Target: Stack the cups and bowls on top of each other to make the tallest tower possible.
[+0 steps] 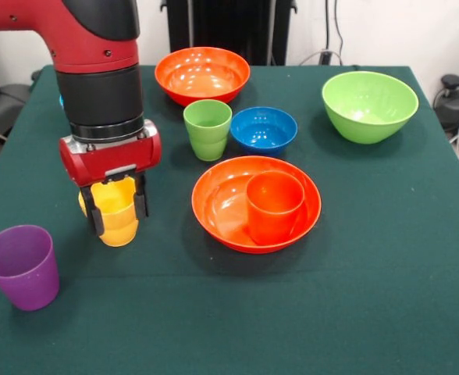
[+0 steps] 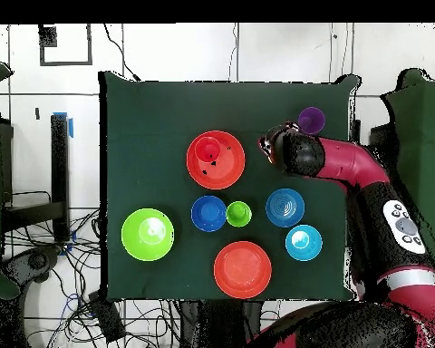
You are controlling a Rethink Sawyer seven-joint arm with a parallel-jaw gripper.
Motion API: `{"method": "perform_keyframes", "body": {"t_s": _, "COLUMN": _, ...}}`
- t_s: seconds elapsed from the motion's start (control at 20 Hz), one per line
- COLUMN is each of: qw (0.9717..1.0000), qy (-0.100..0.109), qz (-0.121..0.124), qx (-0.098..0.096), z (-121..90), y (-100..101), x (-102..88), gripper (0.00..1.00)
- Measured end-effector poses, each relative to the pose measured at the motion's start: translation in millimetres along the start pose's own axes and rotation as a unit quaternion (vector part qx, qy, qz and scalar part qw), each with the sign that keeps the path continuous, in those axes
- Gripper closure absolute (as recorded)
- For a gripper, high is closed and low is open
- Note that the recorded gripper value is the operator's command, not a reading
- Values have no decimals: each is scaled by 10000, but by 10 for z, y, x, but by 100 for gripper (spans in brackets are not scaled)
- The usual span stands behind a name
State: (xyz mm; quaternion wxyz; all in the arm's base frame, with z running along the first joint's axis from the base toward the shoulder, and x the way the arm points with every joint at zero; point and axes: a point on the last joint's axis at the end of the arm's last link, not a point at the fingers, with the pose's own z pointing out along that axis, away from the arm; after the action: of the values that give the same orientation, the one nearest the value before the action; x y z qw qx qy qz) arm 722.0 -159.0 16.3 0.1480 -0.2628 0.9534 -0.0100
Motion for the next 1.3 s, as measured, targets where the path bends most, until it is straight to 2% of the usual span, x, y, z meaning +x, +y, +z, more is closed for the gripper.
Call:
{"method": "perform_keyframes", "body": {"t_s": 0.25, "qw": 10000, "qy": 40, "qz": 6, "qx": 42, "z": -21, "y": -39, "x": 40, "gripper": 0}}
{"method": "perform_keyframes", "body": {"t_s": 0.85, "qw": 9997, "qy": 9, "qz": -30, "qx": 251, "z": -232, "y": -197, "x": -23, "gripper": 0}}
{"method": "perform_keyframes", "body": {"t_s": 1.3, "qw": 9994, "qy": 209, "qz": 9, "qx": 263, "z": -246, "y": -257, "x": 138, "gripper": 0}}
